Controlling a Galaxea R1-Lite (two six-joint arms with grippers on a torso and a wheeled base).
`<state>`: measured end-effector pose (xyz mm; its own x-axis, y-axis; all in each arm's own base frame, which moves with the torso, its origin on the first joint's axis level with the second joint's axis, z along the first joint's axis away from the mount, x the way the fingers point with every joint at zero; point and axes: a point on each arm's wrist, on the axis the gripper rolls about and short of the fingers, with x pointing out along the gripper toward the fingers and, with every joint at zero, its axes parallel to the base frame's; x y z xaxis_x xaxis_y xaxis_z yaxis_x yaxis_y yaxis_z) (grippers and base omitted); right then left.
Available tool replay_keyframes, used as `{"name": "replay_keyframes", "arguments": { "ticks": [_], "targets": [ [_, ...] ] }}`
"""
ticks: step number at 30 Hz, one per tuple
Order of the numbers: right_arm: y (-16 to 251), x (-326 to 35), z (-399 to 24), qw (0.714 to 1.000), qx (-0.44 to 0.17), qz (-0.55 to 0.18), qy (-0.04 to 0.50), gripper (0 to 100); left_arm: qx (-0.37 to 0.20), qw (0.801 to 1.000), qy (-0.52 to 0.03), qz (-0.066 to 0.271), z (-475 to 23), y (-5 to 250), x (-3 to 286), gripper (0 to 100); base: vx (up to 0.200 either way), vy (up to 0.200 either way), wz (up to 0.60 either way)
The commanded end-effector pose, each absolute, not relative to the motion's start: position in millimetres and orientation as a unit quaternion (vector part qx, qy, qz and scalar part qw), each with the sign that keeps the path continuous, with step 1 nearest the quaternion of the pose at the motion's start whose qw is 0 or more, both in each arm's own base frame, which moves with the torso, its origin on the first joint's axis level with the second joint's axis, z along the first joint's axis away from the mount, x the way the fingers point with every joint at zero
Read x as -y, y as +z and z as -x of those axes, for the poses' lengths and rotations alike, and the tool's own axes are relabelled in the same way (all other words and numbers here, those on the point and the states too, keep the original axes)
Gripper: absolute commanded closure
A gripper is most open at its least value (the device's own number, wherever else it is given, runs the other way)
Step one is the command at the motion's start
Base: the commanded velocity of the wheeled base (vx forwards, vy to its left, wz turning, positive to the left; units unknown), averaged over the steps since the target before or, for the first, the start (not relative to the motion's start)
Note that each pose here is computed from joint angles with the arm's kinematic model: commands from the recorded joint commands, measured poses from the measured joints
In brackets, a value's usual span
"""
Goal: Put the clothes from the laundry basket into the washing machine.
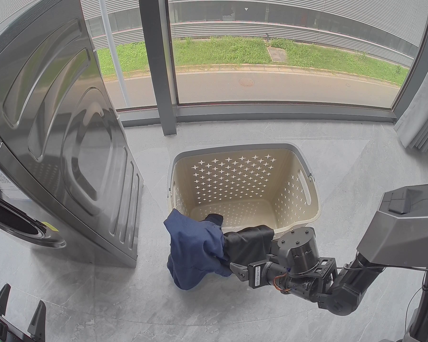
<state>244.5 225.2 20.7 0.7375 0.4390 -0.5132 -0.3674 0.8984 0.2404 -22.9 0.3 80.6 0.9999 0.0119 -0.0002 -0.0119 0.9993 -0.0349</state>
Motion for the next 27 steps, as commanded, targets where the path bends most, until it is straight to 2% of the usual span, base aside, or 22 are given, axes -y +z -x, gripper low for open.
{"name": "replay_keyframes", "arguments": {
  "ticks": [1, 6, 27],
  "targets": [
    [10.9, -232.7, -255.2, 0.930, -0.293, -0.065, 0.213, 0, -0.002, 1.000, 0.006, 0.018, 22.6, 76.3, -0.3, 0, 0.000, 0.000, 0.00],
    [-3.4, -236.5, -264.4, 0.931, -0.298, -0.062, 0.200, 0, -0.002, 1.000, 0.006, 0.018, 22.6, 76.3, -0.3, 0, 0.000, 0.000, 0.00],
    [-15.5, -242.0, -307.7, 0.947, -0.265, -0.082, 0.164, 0, -0.003, 1.000, 0.006, 0.018, 22.5, 75.9, -0.3, 0, 0.000, 0.000, 0.00]
  ]
}}
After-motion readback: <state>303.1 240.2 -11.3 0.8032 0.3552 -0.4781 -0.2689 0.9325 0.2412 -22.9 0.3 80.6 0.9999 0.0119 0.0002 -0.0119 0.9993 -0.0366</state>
